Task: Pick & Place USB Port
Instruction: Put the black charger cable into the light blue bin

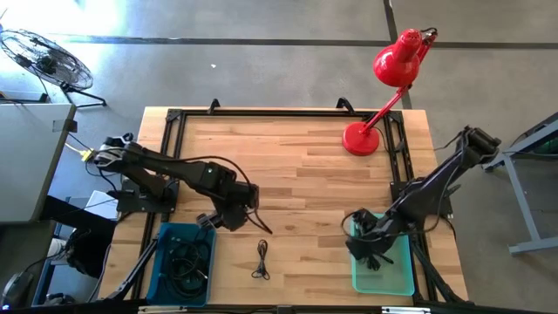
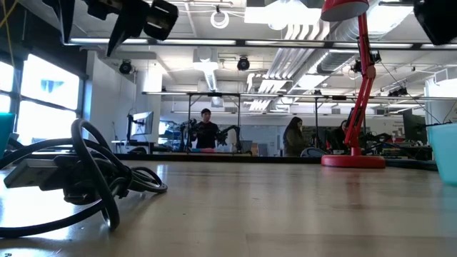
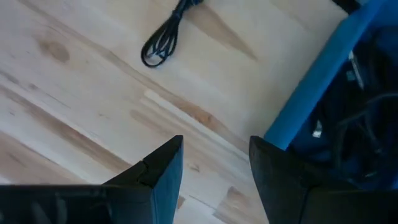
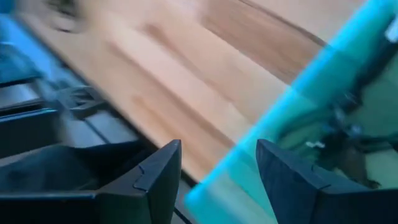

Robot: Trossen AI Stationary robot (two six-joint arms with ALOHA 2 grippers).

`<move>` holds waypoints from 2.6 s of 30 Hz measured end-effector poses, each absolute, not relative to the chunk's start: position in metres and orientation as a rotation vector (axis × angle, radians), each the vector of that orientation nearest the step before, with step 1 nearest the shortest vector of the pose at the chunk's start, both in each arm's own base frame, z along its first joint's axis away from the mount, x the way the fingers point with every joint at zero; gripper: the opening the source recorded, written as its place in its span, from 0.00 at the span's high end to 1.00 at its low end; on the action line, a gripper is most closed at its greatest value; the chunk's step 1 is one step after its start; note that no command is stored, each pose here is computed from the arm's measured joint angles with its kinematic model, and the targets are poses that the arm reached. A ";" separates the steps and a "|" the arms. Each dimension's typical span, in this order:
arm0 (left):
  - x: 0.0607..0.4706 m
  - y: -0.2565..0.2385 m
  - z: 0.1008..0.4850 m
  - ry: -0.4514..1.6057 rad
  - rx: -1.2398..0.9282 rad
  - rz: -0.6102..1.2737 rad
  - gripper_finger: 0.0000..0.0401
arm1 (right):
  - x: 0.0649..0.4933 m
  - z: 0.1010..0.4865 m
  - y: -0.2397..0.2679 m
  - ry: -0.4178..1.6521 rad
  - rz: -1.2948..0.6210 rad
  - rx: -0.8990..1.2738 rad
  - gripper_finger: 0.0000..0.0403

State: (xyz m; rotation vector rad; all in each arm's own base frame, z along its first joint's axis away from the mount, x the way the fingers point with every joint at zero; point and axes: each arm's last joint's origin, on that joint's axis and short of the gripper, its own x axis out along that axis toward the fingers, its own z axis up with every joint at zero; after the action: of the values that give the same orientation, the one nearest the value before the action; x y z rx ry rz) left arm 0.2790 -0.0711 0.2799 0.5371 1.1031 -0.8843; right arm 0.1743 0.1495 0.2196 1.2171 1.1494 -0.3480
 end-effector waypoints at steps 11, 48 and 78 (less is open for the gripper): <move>0.289 -0.070 0.272 1.033 0.832 -0.933 0.55 | 0.171 0.317 0.118 0.615 -0.126 1.031 0.51; 0.346 -0.178 0.155 0.837 1.213 -1.148 0.55 | 0.168 0.322 0.104 0.696 -0.094 0.904 0.51; 0.403 -0.129 0.330 0.947 1.251 -0.693 0.97 | 0.183 0.362 0.115 0.265 0.309 0.395 0.51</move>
State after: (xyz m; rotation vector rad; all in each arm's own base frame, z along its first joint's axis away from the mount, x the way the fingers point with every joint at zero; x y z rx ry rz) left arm 0.4029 -0.1291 0.3296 1.2512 0.9468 -0.6929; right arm 0.1833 0.1148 0.3621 0.3950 0.2653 0.3092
